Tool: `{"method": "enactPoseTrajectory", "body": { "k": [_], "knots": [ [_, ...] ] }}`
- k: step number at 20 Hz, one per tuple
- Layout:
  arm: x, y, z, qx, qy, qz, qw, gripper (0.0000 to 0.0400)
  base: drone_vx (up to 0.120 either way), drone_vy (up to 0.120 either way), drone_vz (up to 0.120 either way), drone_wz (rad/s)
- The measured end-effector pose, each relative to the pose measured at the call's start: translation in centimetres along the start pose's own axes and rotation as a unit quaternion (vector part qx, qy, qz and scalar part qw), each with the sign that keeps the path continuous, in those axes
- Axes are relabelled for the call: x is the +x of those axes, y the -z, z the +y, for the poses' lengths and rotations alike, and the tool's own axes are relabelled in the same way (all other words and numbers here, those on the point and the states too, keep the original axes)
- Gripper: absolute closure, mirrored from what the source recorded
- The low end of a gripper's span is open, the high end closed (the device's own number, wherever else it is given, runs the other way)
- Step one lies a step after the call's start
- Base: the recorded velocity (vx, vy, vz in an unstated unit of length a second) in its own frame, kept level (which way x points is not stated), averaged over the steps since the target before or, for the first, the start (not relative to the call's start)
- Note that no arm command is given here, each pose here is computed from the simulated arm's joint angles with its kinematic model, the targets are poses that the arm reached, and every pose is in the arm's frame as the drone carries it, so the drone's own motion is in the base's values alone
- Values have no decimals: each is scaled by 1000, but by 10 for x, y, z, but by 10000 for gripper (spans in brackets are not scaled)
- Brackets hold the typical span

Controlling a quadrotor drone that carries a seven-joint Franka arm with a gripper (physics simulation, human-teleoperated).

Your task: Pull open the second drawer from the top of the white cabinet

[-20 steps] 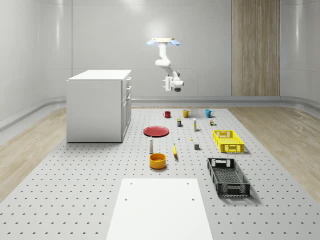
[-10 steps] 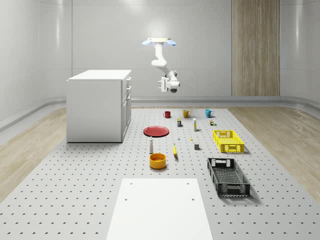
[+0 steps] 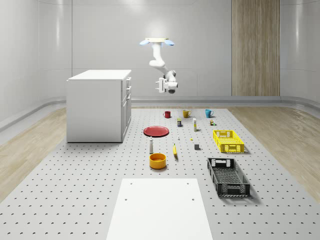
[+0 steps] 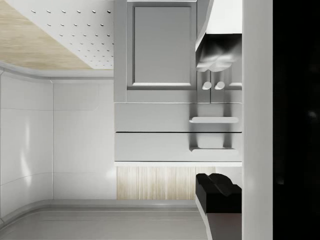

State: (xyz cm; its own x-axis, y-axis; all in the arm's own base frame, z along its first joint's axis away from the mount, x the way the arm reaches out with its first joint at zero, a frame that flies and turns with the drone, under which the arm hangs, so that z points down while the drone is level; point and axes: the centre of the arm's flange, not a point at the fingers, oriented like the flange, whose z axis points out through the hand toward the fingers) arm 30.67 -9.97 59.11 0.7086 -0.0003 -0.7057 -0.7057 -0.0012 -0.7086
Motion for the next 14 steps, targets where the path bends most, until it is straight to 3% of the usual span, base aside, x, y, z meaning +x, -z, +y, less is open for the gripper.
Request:
{"method": "enactPoseTrajectory", "body": {
  "k": [2, 6, 14],
  "knots": [
    [0, 0, 0, 0, 0, 0, 1000, 100, 120, 0, 0, 0],
    [0, 0, 0, 0, 0, 0, 1000, 100, 120, -110, 0, 0],
    [0, 0, 0, 0, 0, 0, 1000, 100, 120, 0, 0, 0]
  ]
}}
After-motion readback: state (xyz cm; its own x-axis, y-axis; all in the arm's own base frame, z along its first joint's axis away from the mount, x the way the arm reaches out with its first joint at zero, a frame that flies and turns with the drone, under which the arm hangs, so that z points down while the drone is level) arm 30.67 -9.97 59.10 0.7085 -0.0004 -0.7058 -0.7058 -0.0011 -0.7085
